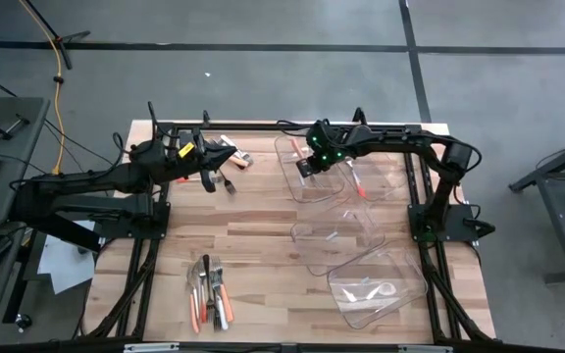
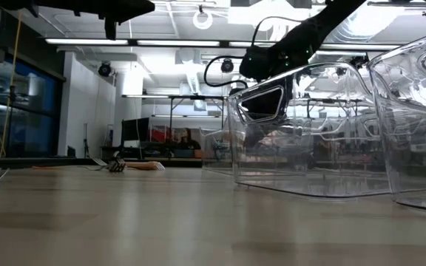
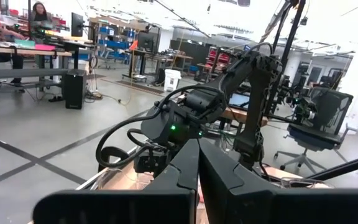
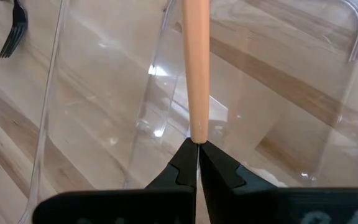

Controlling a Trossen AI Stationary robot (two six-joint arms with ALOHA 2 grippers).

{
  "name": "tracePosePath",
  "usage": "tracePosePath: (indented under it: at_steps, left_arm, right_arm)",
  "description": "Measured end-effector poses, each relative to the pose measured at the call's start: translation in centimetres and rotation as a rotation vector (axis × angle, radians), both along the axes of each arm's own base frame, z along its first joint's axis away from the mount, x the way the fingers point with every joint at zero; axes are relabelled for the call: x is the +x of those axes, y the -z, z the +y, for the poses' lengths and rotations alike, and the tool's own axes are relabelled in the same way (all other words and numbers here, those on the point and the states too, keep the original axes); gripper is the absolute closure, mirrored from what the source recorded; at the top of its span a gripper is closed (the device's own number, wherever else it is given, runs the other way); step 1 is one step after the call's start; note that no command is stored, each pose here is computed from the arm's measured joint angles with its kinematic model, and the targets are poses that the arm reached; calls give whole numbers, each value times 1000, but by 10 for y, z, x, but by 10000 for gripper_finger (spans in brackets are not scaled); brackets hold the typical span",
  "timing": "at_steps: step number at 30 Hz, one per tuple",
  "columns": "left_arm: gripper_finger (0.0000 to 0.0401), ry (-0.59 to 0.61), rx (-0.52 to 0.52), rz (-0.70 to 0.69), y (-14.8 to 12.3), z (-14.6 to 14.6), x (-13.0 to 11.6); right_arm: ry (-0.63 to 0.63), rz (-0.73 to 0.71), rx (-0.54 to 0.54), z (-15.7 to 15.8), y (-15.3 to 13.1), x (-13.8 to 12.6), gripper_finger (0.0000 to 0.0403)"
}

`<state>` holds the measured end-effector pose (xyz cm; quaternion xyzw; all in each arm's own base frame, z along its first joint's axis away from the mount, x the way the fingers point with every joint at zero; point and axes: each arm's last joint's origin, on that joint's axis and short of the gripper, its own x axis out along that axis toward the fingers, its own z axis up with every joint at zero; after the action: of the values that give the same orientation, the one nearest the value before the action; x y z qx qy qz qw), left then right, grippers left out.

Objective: Sort silverware by color (type)
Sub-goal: Put the light orange fork into the left transparent bin

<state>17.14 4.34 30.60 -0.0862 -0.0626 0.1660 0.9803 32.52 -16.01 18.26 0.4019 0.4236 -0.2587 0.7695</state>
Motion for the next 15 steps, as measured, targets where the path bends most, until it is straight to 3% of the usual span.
tracePosePath:
  at_steps: [9,15]
  left_arm:
    - [401,-1,-1,0,0,0,0]
    - [401,-2,0,0,0,0,0]
  right_arm:
    - [-10,-7,17,0,0,0,398]
    - [-16,-3,15,0,0,0,352]
